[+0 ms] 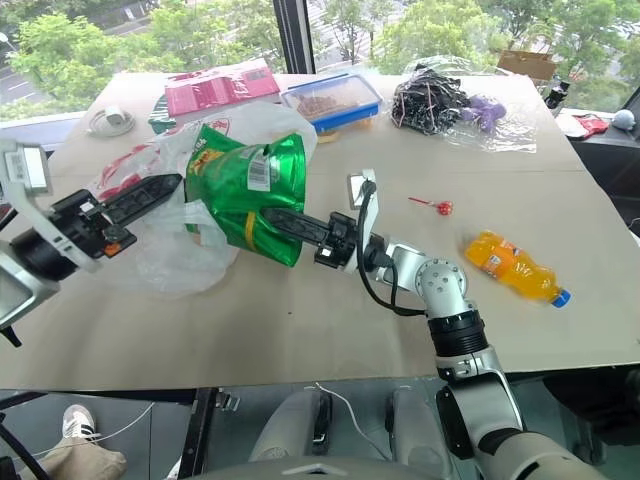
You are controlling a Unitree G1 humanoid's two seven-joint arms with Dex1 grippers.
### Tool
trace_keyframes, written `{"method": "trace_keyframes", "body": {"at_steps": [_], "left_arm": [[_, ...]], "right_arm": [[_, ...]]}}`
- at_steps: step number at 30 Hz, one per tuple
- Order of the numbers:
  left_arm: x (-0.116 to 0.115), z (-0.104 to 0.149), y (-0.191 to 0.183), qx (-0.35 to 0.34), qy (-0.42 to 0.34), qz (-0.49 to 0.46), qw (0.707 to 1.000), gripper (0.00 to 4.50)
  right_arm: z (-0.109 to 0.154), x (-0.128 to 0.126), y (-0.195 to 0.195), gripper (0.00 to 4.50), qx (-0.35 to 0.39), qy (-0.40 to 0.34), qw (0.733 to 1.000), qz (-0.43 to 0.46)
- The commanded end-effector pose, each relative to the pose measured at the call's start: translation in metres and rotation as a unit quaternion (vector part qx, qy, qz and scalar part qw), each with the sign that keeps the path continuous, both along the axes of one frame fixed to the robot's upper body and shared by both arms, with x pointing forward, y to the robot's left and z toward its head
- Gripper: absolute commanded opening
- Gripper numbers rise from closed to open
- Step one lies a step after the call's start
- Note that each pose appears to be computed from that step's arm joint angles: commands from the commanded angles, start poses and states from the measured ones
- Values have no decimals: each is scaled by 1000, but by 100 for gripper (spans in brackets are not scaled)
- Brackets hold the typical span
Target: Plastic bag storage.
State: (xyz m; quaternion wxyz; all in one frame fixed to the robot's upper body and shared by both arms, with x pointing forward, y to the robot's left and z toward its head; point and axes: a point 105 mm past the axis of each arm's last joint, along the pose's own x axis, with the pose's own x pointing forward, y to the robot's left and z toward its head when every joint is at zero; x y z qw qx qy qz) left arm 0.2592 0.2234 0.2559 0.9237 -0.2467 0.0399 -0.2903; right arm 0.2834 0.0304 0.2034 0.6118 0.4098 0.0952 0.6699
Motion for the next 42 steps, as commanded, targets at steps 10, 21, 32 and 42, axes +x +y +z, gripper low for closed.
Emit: {"method": "trace_keyframes", "body": {"at_steps": [10,21,32,42], "left_arm": [[-24,12,-14,-1,-38,-9,999,0],[-24,13,-11,-3,-48,23,999,0],[2,18,8,-22,-61,74,995,0],[-19,17,-39,17,-76,-56,995,0]], "right_arm": [[-18,13,33,3,-47,71,996,27],[-18,7,34,3,-52,87,994,49],[1,-2,-16,3,-13,62,998,22],[-2,5,30,3,-26,88,995,39]]}}
